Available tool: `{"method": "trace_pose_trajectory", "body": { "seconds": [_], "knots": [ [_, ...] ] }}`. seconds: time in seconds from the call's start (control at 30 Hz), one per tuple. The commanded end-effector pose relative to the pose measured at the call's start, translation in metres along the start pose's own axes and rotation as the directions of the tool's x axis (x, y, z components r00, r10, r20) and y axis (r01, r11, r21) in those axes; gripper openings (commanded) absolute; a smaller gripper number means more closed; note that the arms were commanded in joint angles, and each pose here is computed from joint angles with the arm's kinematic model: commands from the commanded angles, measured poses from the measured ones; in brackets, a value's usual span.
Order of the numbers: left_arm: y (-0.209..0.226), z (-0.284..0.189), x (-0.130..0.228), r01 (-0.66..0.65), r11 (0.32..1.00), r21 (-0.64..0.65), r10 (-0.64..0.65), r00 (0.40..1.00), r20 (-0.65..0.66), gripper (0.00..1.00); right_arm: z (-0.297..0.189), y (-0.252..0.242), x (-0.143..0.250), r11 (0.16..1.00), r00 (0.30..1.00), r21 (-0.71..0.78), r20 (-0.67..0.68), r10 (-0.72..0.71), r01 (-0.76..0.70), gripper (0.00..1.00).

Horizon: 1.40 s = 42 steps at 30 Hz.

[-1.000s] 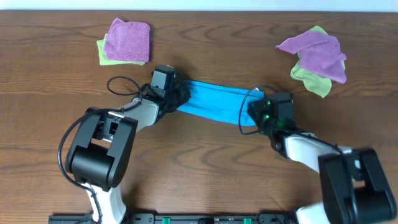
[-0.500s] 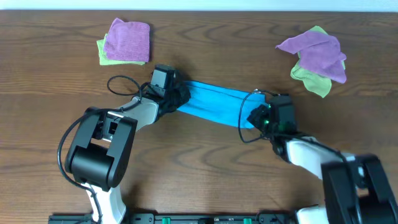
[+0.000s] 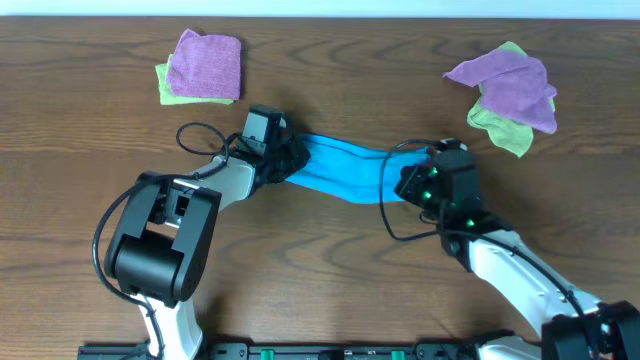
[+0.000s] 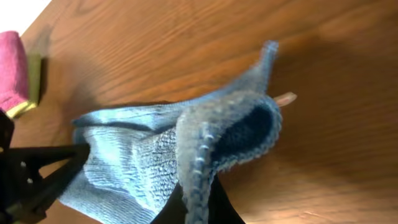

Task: Fold the cloth
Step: 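Fold the strip in half, bringing the right gripper toward the left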

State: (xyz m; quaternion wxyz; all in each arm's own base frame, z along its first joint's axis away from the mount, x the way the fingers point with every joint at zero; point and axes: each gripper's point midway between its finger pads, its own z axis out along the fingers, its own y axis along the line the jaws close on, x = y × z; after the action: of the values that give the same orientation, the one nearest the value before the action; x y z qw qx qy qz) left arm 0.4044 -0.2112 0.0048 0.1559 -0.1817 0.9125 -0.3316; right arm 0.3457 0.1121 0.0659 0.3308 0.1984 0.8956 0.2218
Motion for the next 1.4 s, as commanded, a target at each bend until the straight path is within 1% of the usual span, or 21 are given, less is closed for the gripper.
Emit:
{"method": "trace_pose_trajectory", "body": {
  "seconds": [0.0,0.1,0.33,0.47,0.7,0.87,1.0,1.23,1.37],
  "knots": [
    [-0.003,-0.005,0.008,-0.046,0.999,0.007,0.046,0.999,-0.020,0.06,-0.006,0.021,-0.019,0.996,0.995,0.004,0.052,-0.086,0.085,0.01],
    [-0.004,-0.008,0.008,-0.054,0.999,0.004,0.054,0.998,-0.020,0.06,-0.008,0.029,-0.025,0.993,0.992,0.011,0.058,-0.115,0.114,0.01],
    [-0.001,-0.016,0.015,-0.084,0.996,-0.024,0.083,0.996,-0.046,0.06,-0.011,0.041,-0.035,0.992,0.989,-0.007,0.078,-0.123,0.124,0.01],
    [-0.005,-0.024,0.012,-0.111,0.993,-0.030,0.110,0.994,-0.029,0.06,-0.010,0.049,-0.033,0.988,0.985,-0.018,0.074,-0.153,0.155,0.01],
    [-0.008,-0.039,0.007,-0.138,0.989,-0.061,0.138,0.990,0.002,0.06,0.007,0.074,-0.027,0.975,0.976,-0.042,0.028,-0.216,0.217,0.01],
    [-0.012,-0.051,0.001,-0.171,0.982,-0.078,0.174,0.984,0.034,0.06,0.020,0.100,-0.020,0.950,0.951,-0.055,-0.017,-0.309,0.307,0.01],
    [-0.014,-0.063,-0.004,-0.179,0.980,-0.088,0.184,0.982,0.052,0.06,0.029,0.116,-0.014,0.940,0.942,-0.076,-0.034,-0.335,0.332,0.01],
    [0.003,-0.100,-0.030,-0.172,0.967,-0.189,0.200,0.970,0.139,0.06,0.042,0.134,0.011,0.920,0.919,-0.104,-0.077,-0.386,0.378,0.01],
    [0.016,-0.117,-0.037,-0.158,0.959,-0.236,0.198,0.968,0.155,0.06,0.048,0.141,0.025,0.911,0.908,-0.117,-0.098,-0.407,0.396,0.01]
  ]
}}
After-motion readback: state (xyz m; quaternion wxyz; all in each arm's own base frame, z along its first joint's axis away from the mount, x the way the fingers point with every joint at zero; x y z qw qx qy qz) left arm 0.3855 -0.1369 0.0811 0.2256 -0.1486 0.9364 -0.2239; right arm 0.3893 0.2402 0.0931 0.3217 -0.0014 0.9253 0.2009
